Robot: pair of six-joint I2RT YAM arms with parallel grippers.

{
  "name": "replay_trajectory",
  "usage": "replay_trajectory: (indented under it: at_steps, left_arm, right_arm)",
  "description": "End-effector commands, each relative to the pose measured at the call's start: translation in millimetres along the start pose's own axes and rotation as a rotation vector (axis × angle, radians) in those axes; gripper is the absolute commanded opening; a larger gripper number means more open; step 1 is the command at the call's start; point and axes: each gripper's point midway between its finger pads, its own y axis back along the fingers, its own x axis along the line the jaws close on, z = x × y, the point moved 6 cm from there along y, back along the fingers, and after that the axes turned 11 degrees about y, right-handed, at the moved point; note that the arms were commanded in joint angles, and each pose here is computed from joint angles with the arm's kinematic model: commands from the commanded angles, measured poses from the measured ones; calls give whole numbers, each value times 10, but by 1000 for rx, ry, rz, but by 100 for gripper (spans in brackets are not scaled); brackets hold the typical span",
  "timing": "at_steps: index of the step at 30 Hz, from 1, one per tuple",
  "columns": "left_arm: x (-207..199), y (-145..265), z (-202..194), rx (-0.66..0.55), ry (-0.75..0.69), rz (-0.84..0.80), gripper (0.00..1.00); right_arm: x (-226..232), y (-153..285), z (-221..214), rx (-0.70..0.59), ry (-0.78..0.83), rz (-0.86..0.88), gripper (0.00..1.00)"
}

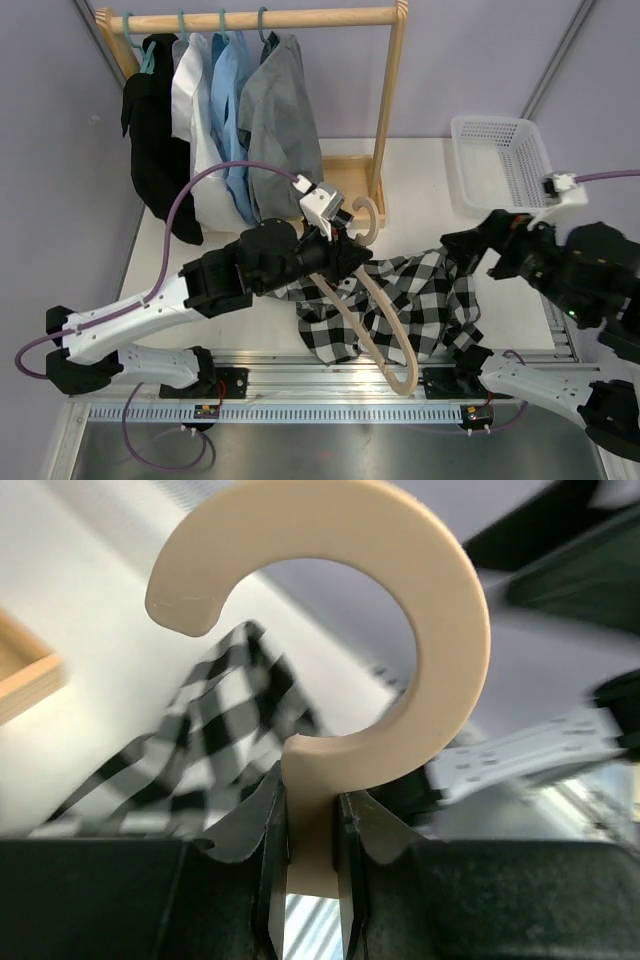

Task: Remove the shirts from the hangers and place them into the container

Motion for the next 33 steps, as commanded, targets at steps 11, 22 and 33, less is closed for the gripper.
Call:
replay_trajectory:
  at_steps: [11, 22, 33]
  left_arm:
    - [434, -462, -166, 47, -283, 292, 0]
    - [245, -675, 45, 22, -321, 263, 0]
    - [91, -820, 104, 8, -282, 210, 0]
  right_arm:
    - [300, -14, -275, 164, 51, 270, 93]
    - [391, -121, -715, 307, 17, 373, 82]
    - [468, -192, -895, 330, -21, 449, 17]
